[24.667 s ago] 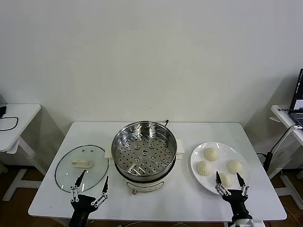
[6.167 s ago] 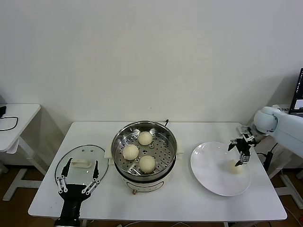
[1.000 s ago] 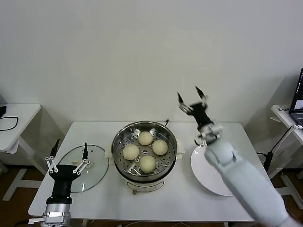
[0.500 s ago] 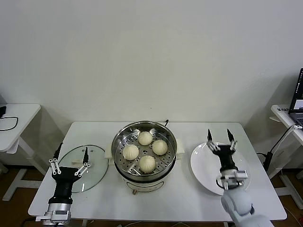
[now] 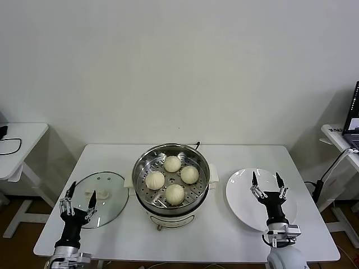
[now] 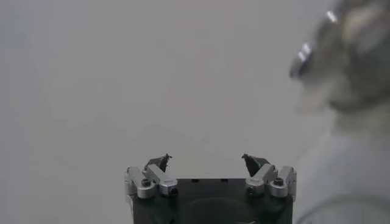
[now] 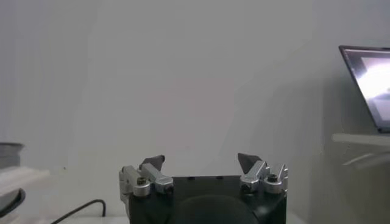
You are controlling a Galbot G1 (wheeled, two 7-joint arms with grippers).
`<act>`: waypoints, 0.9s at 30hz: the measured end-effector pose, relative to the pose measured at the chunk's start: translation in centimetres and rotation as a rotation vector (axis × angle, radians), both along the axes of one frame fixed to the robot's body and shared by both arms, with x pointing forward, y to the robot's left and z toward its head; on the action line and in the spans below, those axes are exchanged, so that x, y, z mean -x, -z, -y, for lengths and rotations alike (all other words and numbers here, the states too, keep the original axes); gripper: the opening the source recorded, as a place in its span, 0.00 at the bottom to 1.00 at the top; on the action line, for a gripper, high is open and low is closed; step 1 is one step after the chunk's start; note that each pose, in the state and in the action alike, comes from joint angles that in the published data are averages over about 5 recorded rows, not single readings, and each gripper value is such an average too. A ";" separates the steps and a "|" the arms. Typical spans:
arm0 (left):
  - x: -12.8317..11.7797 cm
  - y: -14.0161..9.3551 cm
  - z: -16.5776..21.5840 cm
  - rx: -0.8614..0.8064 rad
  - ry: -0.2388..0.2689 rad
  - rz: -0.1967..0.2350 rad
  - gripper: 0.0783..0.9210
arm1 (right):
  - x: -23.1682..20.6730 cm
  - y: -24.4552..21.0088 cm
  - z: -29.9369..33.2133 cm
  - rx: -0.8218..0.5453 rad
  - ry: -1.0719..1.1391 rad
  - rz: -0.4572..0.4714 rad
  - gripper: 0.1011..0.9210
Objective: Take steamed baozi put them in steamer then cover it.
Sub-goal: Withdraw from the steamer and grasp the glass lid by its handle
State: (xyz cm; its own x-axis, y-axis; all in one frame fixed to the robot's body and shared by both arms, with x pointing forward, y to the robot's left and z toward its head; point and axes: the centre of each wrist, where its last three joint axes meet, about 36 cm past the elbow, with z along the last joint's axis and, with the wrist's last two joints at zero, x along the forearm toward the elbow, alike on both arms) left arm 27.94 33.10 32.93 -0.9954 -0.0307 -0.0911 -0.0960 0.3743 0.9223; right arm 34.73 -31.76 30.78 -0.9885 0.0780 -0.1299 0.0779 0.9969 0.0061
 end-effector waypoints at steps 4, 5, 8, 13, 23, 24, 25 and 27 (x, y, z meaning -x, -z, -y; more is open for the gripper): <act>-0.2 1.6 -0.6 -0.148 0.010 -0.039 0.88 | 0.6 0.4 -0.1 -0.004 0.001 -0.012 0.88; -0.3 1.9 -0.8 -0.178 0.013 -0.047 0.88 | 0.7 0.4 -0.1 -0.005 0.001 -0.014 0.88; -0.6 3.0 -1.2 -0.251 0.019 -0.067 0.88 | 1.0 0.6 -0.2 -0.008 0.004 -0.018 0.88; -1.6 4.5 -2.1 -0.345 0.025 -0.089 0.88 | 1.5 1.0 -0.4 -0.011 0.003 -0.027 0.88; -4.4 6.8 -3.9 -0.447 0.028 -0.124 0.88 | 2.0 1.7 -0.8 -0.008 0.000 -0.041 0.88; -4.6 7.0 -4.0 -0.452 0.027 -0.127 0.88 | 2.0 1.8 -0.8 -0.007 0.000 -0.043 0.88; -4.9 7.1 -4.2 -0.457 0.027 -0.130 0.88 | 2.0 1.8 -0.8 -0.007 0.000 -0.044 0.88; -5.4 7.4 -4.3 -0.464 0.027 -0.133 0.88 | 2.1 2.0 -0.9 -0.006 0.001 -0.047 0.88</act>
State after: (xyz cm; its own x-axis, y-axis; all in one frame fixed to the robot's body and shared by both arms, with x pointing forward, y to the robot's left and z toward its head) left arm 33.29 37.44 25.58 -0.9992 0.0092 0.0396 0.0387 -0.0788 0.9961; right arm 32.66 -30.90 28.82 -0.9934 0.0792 -0.0827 0.0789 0.9969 0.0080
